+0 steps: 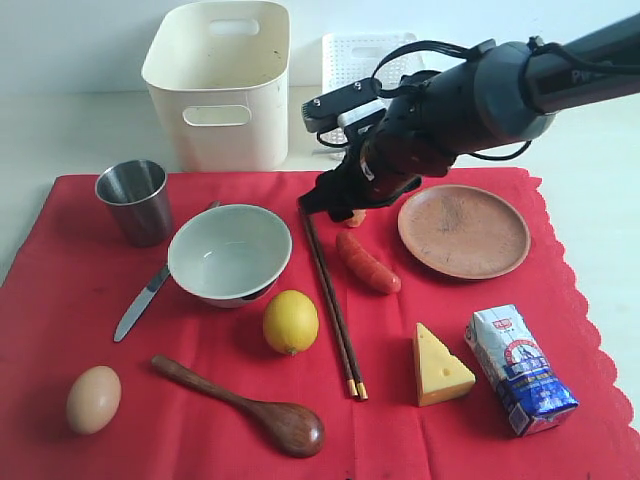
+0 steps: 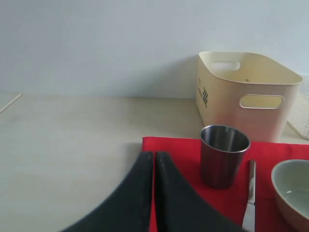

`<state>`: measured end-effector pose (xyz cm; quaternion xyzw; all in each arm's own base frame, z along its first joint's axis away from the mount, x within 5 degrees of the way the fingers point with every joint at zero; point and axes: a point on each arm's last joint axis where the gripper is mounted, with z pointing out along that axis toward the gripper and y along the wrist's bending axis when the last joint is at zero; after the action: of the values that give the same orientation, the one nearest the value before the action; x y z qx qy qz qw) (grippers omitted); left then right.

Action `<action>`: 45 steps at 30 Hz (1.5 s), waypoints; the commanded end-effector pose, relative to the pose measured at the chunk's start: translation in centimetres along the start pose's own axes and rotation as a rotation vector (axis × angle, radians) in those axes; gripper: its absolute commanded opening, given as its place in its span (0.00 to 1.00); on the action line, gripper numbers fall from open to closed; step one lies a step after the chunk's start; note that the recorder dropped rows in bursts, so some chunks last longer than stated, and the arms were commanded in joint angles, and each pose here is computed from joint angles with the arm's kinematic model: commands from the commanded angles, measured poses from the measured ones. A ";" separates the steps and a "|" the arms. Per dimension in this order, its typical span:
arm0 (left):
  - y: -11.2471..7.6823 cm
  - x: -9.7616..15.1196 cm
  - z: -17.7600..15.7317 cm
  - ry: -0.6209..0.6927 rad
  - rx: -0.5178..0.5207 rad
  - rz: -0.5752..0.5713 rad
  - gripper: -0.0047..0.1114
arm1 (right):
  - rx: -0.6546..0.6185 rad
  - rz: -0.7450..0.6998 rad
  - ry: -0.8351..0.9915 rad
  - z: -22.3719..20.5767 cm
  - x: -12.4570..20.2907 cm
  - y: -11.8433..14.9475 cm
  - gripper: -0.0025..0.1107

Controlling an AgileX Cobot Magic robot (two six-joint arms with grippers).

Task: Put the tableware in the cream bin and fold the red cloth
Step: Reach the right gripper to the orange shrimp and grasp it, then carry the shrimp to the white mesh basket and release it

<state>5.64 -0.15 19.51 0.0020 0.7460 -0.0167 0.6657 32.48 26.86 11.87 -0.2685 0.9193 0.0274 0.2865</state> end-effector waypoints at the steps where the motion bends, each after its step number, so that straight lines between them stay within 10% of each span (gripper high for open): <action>1: 0.0 0.0 -0.1 -0.007 -0.001 -0.006 0.07 | 0.015 -0.017 0.004 1.0 -0.4 -0.2 0.58; 21: 0.0 0.0 -0.1 -0.007 -0.001 -0.006 0.07 | 0.011 -0.044 0.009 2.2 0.1 -0.2 0.02; 45: 0.0 0.0 -0.1 -0.007 -0.001 -0.006 0.07 | 0.035 -0.051 0.025 -4.9 -2.2 -1.4 0.02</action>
<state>5.64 -0.15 19.51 0.0020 0.7460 -0.0167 0.6657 32.37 25.92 16.30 -0.2869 0.9171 0.0011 0.2767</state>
